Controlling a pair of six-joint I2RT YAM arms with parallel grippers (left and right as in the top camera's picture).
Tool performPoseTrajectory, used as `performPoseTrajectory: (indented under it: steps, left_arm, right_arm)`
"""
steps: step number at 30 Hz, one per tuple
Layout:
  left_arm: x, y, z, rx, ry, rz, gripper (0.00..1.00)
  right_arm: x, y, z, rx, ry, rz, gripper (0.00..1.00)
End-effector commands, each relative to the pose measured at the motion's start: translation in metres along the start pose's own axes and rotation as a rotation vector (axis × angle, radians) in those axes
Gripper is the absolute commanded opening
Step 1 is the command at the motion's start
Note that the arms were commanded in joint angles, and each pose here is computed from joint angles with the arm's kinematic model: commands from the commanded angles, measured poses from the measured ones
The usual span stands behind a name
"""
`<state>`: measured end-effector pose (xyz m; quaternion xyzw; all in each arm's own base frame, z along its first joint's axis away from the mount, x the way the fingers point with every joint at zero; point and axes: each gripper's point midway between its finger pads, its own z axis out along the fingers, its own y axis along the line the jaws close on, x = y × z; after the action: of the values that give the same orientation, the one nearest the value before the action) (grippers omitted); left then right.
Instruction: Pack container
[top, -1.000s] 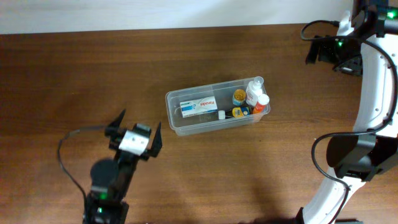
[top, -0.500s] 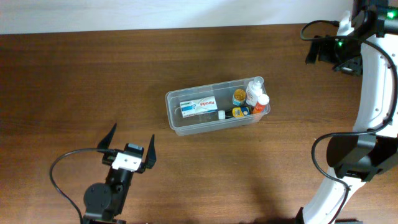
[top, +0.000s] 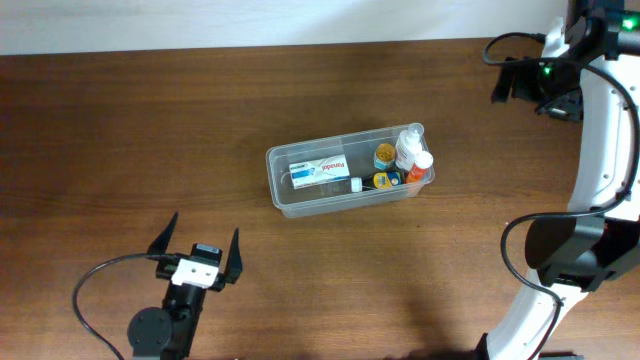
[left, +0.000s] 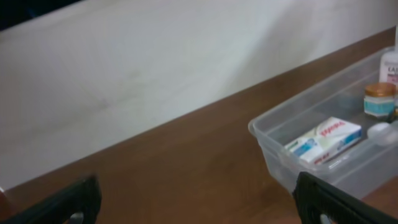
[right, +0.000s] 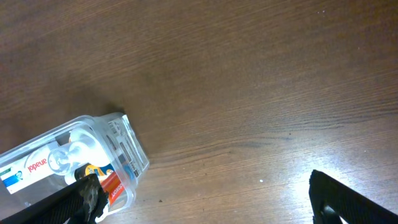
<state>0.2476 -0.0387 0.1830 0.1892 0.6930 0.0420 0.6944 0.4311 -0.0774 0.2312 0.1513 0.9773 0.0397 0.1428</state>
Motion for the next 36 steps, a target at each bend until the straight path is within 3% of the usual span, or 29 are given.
performPoseTrajectory:
  steps: [1,4,36]
  left_arm:
    - [0.014,-0.002,-0.002,-0.008,0.025,-0.009,0.99]
    - [0.026,-0.003,-0.004,-0.018,0.05,-0.013,0.99]
    - [0.025,0.001,-0.005,-0.04,0.048,-0.01,0.99]
  right_arm:
    - [-0.003,0.002,-0.016,-0.009,-0.045,0.005,0.98]
    - [-0.003,0.002,-0.016,-0.009,-0.045,0.005,0.98]
    - [-0.003,0.002,-0.016,-0.009,-0.045,0.005,0.98]
